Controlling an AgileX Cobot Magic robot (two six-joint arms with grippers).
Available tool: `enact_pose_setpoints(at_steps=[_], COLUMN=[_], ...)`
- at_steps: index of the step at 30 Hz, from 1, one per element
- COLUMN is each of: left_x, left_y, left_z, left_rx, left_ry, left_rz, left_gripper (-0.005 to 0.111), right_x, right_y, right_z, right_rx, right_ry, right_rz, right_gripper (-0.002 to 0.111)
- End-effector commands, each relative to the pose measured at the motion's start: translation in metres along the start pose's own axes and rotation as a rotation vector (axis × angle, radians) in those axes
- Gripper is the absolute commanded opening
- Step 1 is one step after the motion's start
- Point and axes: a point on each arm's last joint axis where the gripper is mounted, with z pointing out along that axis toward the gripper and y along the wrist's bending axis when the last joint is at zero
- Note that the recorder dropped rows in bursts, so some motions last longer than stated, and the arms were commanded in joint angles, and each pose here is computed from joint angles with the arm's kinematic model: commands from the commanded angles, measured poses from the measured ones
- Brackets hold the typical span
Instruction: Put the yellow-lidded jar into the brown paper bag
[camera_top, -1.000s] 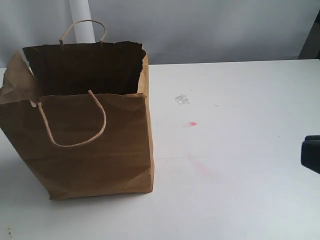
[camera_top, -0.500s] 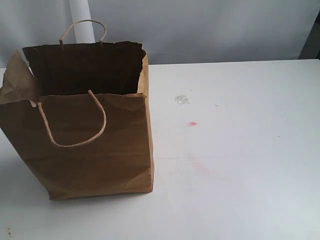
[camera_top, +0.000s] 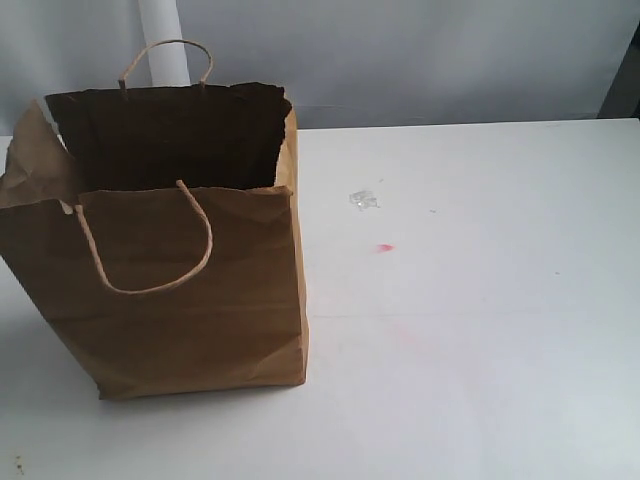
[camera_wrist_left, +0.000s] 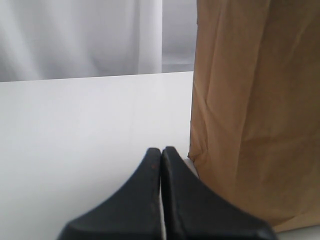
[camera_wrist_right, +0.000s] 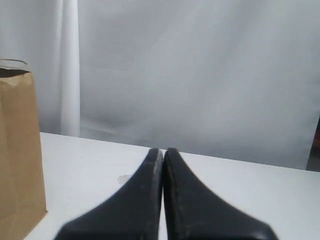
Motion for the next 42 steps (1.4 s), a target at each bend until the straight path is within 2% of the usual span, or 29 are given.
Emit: enact_pose_setpoints(at_steps=[1, 8, 42], left_x=[-0.001, -0.001, -0.001], left_y=[-0.001, -0.001, -0.001], left_z=[0.000, 0.000, 0.000], left_rx=[0.008, 0.008, 0.008], left_ry=[-0.008, -0.008, -0.008], left_rz=[-0.006, -0.006, -0.006], left_gripper=[0.001, 0.001, 0.001], right_x=[0.011, 0.028, 0.029], right_y=[0.000, 0.001, 0.001], right_z=[0.001, 0.003, 0.003], right_rx=[0.008, 0.005, 0.004], right_ry=[0.015, 0.072, 0.078], right_rz=[-0.013, -0.013, 0.024], right_gripper=[0.000, 0.000, 0.000])
